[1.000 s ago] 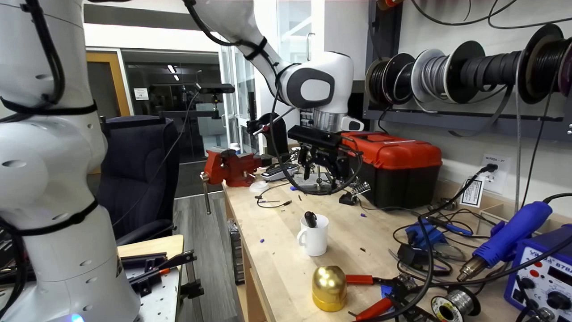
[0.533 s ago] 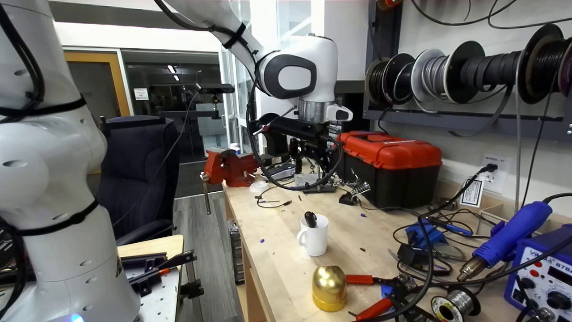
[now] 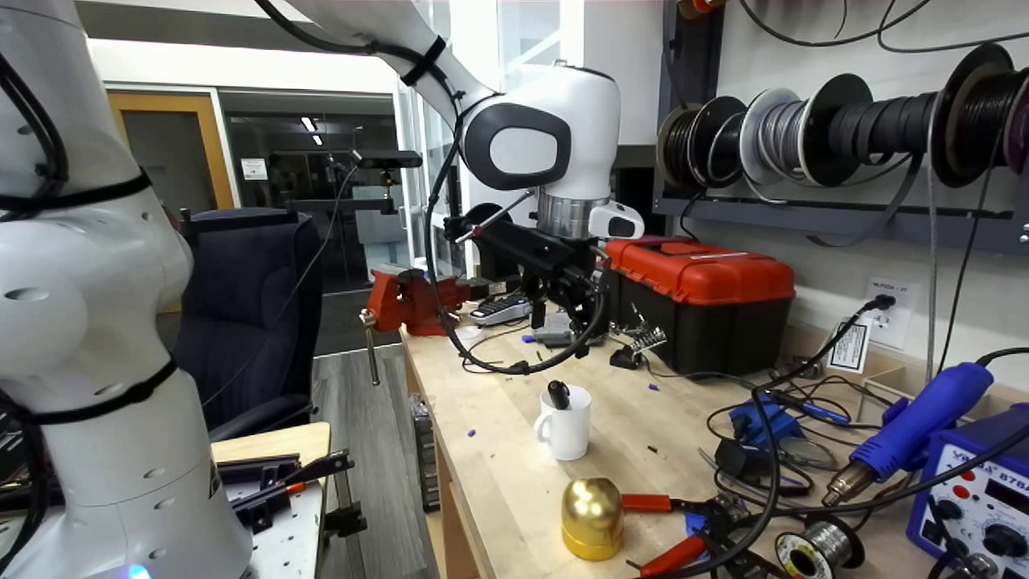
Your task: Remove the marker from the cup
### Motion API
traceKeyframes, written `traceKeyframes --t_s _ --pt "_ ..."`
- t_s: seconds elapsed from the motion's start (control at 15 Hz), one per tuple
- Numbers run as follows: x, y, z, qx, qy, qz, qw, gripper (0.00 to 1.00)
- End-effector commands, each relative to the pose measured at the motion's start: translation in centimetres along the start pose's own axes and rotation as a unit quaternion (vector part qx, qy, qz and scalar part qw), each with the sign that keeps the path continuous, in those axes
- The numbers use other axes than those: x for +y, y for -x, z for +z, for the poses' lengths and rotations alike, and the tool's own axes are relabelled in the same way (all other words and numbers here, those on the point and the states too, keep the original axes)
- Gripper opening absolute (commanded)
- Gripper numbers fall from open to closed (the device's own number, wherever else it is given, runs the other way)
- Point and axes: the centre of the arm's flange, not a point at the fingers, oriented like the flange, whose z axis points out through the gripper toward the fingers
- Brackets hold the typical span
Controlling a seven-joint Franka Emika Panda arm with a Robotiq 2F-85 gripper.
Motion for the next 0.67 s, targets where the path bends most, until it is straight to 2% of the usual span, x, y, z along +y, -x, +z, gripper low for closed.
traceKeyframes --t_s 0.0,0.6 --pt "1.2 2.4 -0.2 0.020 -0.004 0.036 0.9991 1.00" --pt "3.6 4.2 1.0 0.008 -0.008 0.077 0.9969 1.00"
